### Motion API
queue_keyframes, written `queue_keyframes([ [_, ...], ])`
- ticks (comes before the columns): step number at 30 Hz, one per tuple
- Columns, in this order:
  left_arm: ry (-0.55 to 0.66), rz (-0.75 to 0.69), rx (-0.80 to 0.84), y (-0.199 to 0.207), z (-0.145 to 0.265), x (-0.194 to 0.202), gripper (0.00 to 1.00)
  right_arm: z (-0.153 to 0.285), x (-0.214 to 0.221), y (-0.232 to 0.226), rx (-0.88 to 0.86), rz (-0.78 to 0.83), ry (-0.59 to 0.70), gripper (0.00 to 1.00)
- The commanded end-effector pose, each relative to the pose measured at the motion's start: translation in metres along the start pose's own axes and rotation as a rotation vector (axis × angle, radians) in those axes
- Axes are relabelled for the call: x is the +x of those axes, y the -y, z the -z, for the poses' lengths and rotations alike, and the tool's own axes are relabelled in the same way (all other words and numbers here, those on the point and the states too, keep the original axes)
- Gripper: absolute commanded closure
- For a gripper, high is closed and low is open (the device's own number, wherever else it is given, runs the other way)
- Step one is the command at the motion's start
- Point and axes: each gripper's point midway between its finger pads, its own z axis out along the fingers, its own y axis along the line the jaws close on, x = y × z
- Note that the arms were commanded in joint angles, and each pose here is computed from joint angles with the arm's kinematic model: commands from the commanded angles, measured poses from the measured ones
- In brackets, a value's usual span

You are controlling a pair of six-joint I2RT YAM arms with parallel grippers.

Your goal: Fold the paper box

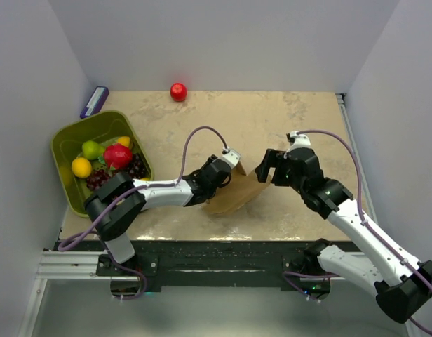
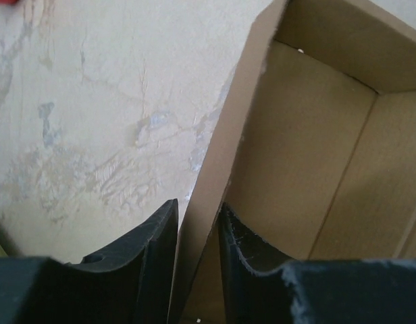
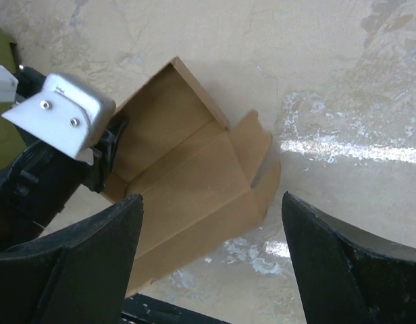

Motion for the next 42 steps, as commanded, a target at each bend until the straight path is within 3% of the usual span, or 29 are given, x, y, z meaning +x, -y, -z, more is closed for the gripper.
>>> queue_keyframes([
  [1,-0.031,0.137,-0.034,-0.009,-0.001,-0.005,0.66,0.012,0.007,-0.003,-0.017,-0.044,-0.05,0.14],
  [11,-0.037,0.19,-0.027,-0.012,0.003,-0.007,0.68,-0.004,0.039,-0.028,-0.158,-0.186,-0.133,0.15],
  [17,-0.032,0.208,-0.016,-0.011,0.005,-0.008,0.68,-0.024,0.055,-0.03,-0.148,-0.18,-0.172,0.18],
  [20,-0.026,0.218,0.003,-0.008,0.007,-0.008,0.67,-0.033,0.059,-0.03,-0.147,-0.169,-0.175,0.28],
  [21,-0.021,0.225,0.006,-0.009,0.008,-0.01,0.67,-0.034,0.059,-0.031,-0.147,-0.165,-0.177,0.37],
  [23,-0.017,0.233,0.022,-0.007,0.01,-0.01,0.65,-0.04,0.06,-0.028,-0.131,-0.145,-0.177,0.46],
  [26,0.004,0.257,0.057,-0.006,0.016,-0.019,0.53,-0.044,0.059,-0.022,-0.094,-0.098,-0.181,0.66],
  [27,0.025,0.273,0.069,-0.008,0.021,-0.026,0.42,-0.045,0.051,-0.021,-0.079,-0.083,-0.164,0.71],
  [31,0.062,0.318,0.157,-0.013,0.046,-0.047,0.16,-0.043,0.035,-0.017,-0.047,0.028,-0.141,0.97],
  [33,0.119,0.363,0.226,-0.021,0.067,-0.068,0.08,-0.042,0.018,-0.023,-0.056,0.075,-0.111,1.0],
  [36,0.168,0.416,0.318,-0.04,0.094,-0.083,0.02,-0.04,0.002,-0.038,-0.12,0.184,-0.102,1.0],
  [41,0.261,0.401,0.419,-0.074,0.135,-0.108,0.01,-0.035,-0.02,-0.07,-0.274,0.398,-0.119,1.0],
  [42,0.299,0.383,0.475,-0.075,0.147,-0.121,0.0,-0.038,-0.01,-0.07,-0.287,0.431,-0.177,1.0],
])
